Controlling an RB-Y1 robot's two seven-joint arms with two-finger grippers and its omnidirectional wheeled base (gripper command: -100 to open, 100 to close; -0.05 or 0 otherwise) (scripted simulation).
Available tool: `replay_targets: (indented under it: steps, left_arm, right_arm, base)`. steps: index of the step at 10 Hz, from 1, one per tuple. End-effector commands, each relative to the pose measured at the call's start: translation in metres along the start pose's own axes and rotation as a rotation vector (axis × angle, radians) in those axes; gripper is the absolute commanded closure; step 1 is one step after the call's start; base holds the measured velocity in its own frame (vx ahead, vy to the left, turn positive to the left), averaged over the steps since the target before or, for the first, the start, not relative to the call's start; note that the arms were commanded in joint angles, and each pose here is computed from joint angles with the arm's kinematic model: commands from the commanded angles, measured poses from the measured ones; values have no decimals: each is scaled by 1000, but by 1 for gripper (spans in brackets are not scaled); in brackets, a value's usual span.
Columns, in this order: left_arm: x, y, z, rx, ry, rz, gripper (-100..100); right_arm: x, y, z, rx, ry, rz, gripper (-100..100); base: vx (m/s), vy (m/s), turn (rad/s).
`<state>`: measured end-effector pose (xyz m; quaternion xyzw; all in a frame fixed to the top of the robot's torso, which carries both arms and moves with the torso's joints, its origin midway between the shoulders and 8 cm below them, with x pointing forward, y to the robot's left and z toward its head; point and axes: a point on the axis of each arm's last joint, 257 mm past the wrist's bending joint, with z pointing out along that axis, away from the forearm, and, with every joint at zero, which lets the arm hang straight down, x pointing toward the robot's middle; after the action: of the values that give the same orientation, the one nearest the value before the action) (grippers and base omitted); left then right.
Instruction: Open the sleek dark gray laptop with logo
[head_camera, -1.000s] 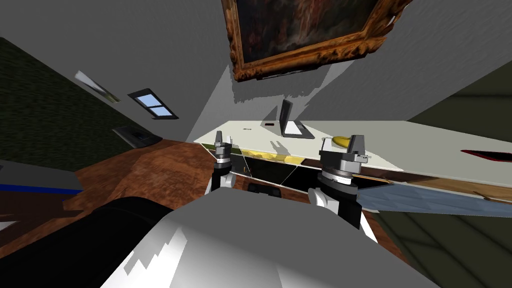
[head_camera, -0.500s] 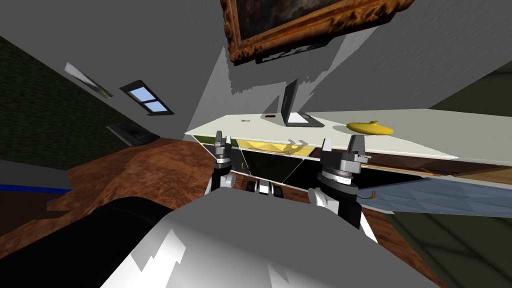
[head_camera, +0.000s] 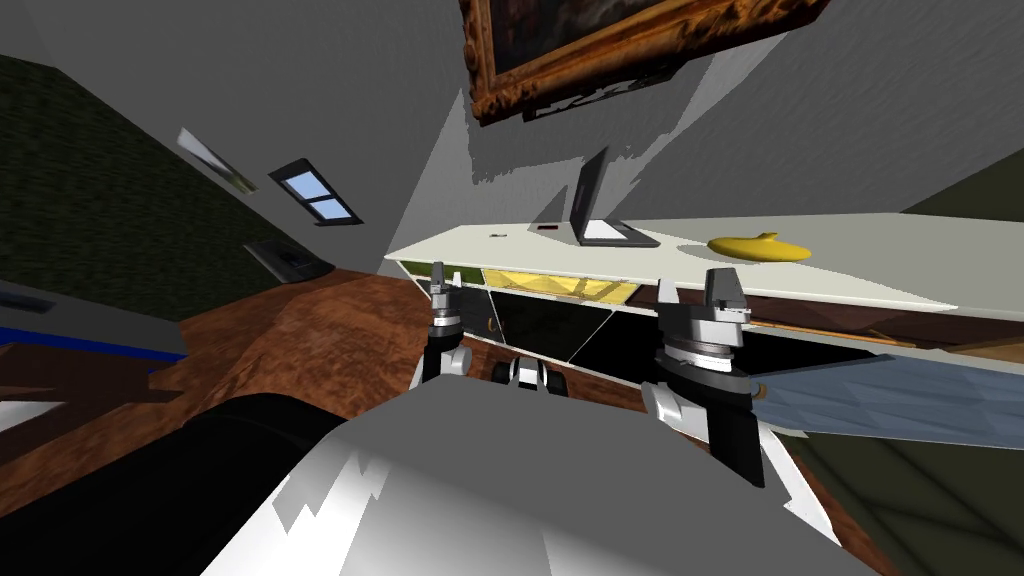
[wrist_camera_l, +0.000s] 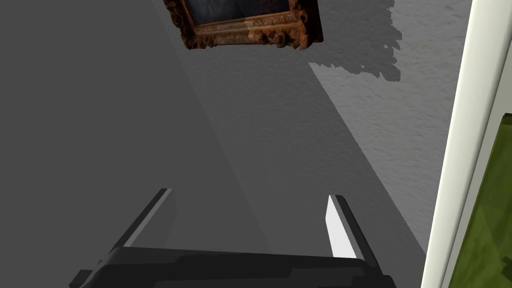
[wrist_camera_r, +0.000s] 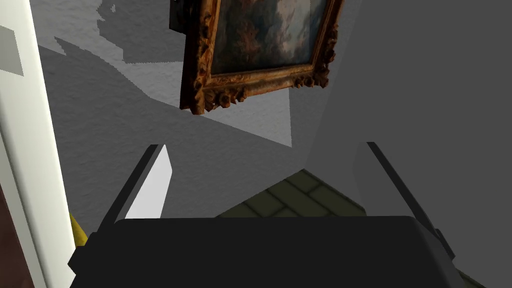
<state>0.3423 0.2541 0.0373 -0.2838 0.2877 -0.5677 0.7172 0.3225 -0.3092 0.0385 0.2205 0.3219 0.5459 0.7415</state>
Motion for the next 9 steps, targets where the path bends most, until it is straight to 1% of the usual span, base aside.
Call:
replay_targets:
  steps: [1,2,3,4,5,7,8,9]
  left_arm:
    - [0,0,0,0,0,0,0]
    - [0,0,0,0,0,0,0]
    - [0,0,0,0,0,0,0]
    - [0,0,0,0,0,0,0]
    - [0,0,0,0,0,0,0]
    - [0,0,0,0,0,0,0]
    - [0,0,0,0,0,0,0]
    - [0,0,0,0,0,0,0]
  right_arm:
    - [-15,-7,-1,25,33,-106,-100]
    - [-20,-13,-1,43,60,-161,-100]
    - [-25,-12,-1,43,56,-175,-100]
    - [-33,-18,-1,63,82,-239,-100]
    - [-36,-17,-1,62,79,-247,-100]
    - [-54,-30,-2,109,131,-382,-100]
    - [-61,-28,-1,108,125,-402,-100]
    - [-72,-34,-1,134,151,-473,-100]
  base:
    - [-64,24,80]
    - [-97,29,159]
    - [-71,25,37]
    - [-56,34,76]
    - [-47,21,52]
    - [-83,27,134]
    - [-60,25,70]
    - [-50,40,113]
